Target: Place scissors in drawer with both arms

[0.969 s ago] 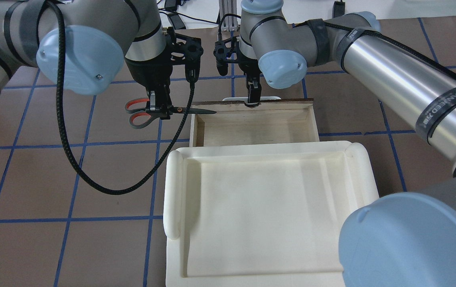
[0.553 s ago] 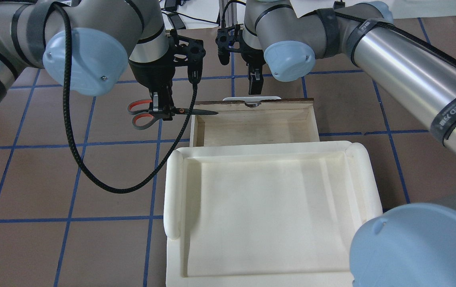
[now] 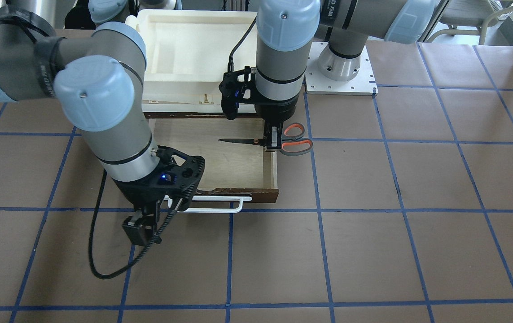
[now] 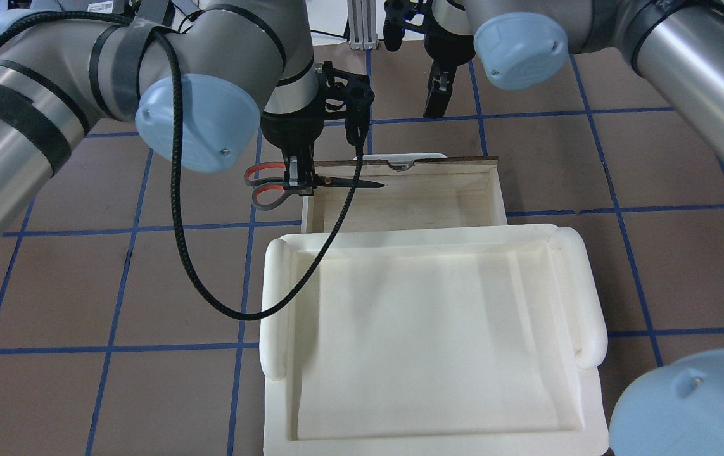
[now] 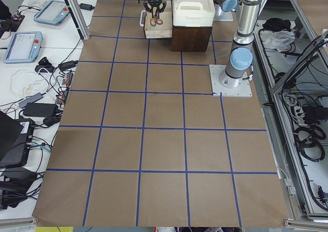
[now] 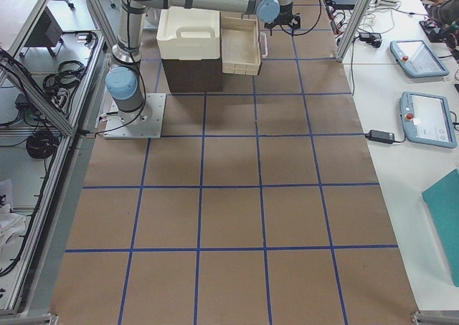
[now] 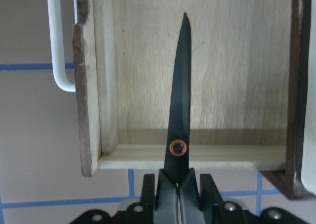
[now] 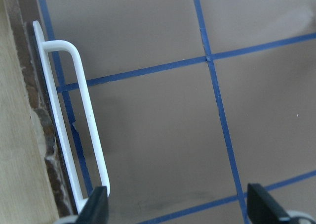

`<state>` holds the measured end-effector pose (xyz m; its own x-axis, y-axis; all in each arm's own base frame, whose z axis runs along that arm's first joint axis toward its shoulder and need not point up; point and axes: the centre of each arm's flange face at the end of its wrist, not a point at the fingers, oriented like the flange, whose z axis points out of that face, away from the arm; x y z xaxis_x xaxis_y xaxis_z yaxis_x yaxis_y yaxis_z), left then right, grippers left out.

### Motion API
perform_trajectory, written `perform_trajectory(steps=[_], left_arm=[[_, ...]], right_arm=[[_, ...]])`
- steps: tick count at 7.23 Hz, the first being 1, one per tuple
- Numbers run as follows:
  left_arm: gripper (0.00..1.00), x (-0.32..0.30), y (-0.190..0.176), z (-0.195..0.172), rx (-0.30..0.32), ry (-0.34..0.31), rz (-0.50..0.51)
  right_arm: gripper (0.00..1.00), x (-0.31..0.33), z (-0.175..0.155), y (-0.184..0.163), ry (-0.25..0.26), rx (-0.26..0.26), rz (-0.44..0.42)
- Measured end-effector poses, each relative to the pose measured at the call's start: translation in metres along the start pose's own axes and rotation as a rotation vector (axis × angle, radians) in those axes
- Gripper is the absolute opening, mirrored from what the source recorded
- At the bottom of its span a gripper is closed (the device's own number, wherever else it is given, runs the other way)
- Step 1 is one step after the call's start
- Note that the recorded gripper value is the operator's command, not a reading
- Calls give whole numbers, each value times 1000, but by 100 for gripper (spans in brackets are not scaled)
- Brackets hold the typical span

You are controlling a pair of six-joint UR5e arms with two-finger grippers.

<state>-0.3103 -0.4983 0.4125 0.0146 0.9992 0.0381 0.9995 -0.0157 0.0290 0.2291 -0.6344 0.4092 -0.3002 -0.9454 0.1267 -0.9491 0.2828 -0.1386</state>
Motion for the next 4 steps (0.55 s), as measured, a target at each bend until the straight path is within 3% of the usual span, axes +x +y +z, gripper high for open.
perform_trajectory(steps=[2,4], left_arm=[[0,7,-41,16,17,-19,0],[0,12,-72,33,32,-24,23]], right_arm=[[100,5,-27,23,14,-6,295],[100,2,-37,34,-3,-33,594]])
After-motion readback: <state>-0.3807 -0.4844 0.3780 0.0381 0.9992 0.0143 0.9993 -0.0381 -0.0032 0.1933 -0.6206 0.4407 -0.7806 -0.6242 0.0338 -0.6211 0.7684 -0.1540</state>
